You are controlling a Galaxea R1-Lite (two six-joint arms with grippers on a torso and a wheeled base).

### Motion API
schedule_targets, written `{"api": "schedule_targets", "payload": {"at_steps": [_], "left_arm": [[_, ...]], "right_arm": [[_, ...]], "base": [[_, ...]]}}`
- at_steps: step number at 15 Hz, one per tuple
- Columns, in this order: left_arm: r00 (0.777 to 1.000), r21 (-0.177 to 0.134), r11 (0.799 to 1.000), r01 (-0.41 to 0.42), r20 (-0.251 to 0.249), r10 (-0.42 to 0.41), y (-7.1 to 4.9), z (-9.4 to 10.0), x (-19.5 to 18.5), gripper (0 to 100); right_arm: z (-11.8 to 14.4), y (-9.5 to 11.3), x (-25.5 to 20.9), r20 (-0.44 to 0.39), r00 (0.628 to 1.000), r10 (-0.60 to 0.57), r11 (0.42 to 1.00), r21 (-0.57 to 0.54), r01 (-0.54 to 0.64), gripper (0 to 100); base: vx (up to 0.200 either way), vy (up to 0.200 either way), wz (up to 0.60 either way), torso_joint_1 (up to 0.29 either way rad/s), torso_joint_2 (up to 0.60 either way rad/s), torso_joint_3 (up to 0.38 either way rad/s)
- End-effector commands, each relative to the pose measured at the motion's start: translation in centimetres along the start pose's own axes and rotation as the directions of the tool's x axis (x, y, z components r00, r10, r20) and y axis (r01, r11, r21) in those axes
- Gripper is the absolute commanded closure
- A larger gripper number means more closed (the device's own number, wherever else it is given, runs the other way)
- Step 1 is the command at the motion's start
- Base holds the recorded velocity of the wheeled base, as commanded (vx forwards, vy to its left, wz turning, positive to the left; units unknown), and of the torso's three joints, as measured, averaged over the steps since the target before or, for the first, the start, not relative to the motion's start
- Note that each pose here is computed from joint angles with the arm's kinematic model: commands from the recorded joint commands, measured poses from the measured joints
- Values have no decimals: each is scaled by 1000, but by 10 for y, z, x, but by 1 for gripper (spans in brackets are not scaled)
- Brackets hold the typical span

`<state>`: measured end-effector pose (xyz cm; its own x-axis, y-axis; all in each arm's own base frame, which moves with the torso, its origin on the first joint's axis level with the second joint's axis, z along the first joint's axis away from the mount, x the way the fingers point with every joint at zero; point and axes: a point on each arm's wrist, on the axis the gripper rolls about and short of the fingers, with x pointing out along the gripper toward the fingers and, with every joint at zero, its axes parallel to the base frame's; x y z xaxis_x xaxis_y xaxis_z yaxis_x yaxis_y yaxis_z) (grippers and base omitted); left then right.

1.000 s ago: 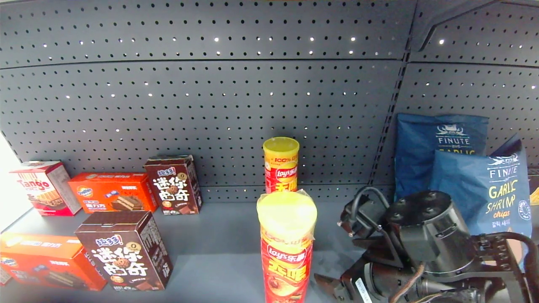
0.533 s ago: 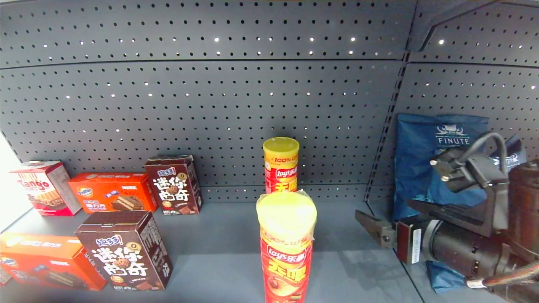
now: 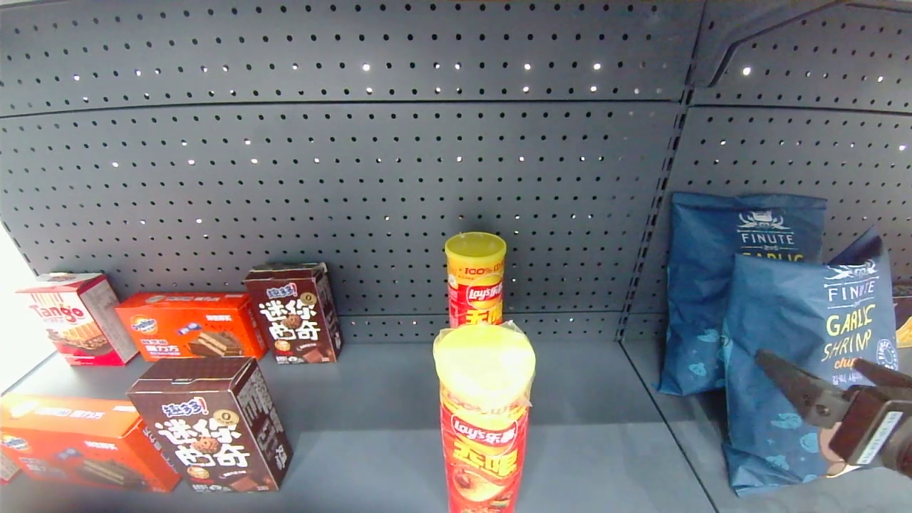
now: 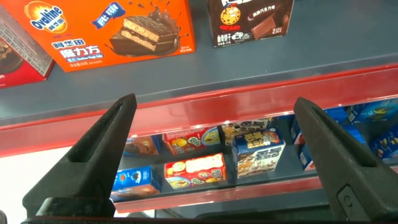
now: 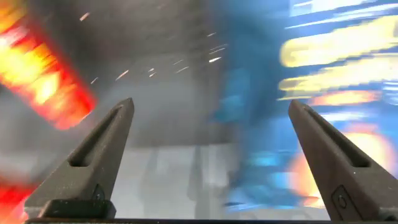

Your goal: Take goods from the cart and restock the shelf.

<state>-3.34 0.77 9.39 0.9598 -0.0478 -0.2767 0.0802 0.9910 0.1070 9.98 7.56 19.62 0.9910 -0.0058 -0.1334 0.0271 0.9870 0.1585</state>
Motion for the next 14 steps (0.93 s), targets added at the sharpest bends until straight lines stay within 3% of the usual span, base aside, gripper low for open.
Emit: {"api": "schedule_targets", "payload": {"at_steps": [1,2,4,5,7,9,11,12,13,14], "left_arm": [[1000,0,1000,0,-2,0,0,0,0,0],[1000,2,1000,0,-2,0,0,0,0,0],[1000,5,1000,1,-2,-1,0,0,0,0],[1000,5,1000,1,-2,-1,0,0,0,0],[1000,5,1000,3,-2,-3,0,0,0,0],[1000,5,1000,0,-2,0,0,0,0,0],[1000,5,1000,1,-2,-1,0,0,0,0],[1000,5,1000,0,-2,0,0,0,0,0],[1000,5,1000,3,-2,-3,0,0,0,0],[1000,5,1000,3,-2,-3,0,0,0,0]], "right_arm": [[-11,-46,-19,72,980,-183,981,70,178,0],[-27,-63,-26,71,956,-283,958,72,279,0],[-51,-88,-40,78,868,-490,871,96,482,0],[-57,-92,-42,73,838,-541,840,96,534,0],[-80,-105,-59,45,706,-707,707,60,705,0],[-95,-110,-78,43,648,-761,649,72,758,0],[-108,-111,-97,84,657,-749,662,88,744,0],[-112,-111,-115,175,739,-651,753,32,657,0],[-113,-109,-115,188,808,-558,821,-17,571,0],[-113,-107,-113,197,853,-482,864,-50,500,0]], "base": [[0,0,0,0,0,0],[0,0,0,0,0,0],[0,0,0,0,0,0],[0,0,0,0,0,0],[0,0,0,0,0,0],[0,0,0,0,0,0],[0,0,0,0,0,0],[0,0,0,0,0,0],[0,0,0,0,0,0],[0,0,0,0,0,0]]}}
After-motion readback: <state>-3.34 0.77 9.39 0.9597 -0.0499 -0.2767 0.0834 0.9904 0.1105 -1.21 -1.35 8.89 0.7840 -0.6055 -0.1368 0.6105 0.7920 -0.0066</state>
